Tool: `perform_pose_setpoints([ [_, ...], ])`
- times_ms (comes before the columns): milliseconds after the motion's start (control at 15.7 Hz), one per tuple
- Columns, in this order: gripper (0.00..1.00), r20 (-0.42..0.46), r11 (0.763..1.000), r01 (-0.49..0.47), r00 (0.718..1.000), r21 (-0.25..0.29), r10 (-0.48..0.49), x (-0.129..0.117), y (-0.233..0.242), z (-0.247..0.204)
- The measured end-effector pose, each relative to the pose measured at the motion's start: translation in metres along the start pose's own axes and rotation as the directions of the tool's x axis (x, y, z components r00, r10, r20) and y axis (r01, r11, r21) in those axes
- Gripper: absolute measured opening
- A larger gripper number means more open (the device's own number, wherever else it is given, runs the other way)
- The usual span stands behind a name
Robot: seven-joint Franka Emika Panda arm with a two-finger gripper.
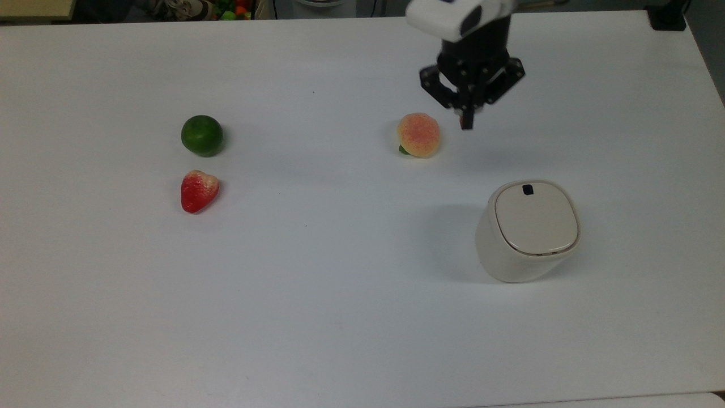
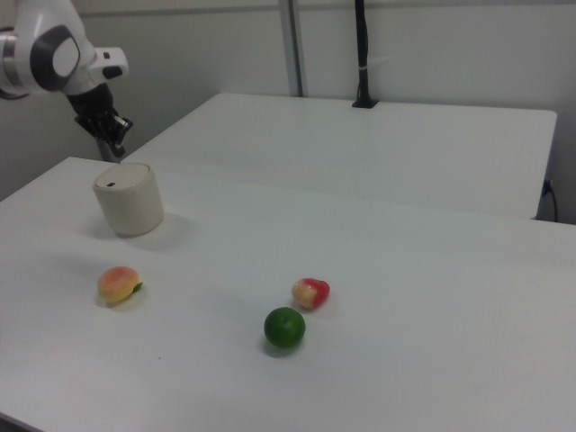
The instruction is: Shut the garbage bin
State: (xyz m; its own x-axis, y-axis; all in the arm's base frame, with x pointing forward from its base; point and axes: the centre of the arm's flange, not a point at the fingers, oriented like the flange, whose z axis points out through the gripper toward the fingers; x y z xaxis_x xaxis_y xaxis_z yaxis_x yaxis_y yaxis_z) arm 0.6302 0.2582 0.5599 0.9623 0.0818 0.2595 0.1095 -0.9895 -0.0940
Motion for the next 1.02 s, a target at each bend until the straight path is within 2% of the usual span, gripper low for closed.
perform_pose_setpoints([
  [191, 0.01, 0.047, 1.0, -0.019, 0.999, -0.018, 0.02, -0.011, 0.032, -0.038],
  [445, 0.01, 0.054, 1.0, -0.023, 0.998, -0.022, 0.024, -0.038, 0.064, -0.073],
  [763, 0.01, 0.107, 0.999, -0.037, 0.993, -0.03, 0.04, -0.079, 0.082, -0.075],
  [1017, 0.01, 0.13, 0.997, -0.076, 0.988, -0.018, 0.078, -0.086, 0.12, -0.083],
])
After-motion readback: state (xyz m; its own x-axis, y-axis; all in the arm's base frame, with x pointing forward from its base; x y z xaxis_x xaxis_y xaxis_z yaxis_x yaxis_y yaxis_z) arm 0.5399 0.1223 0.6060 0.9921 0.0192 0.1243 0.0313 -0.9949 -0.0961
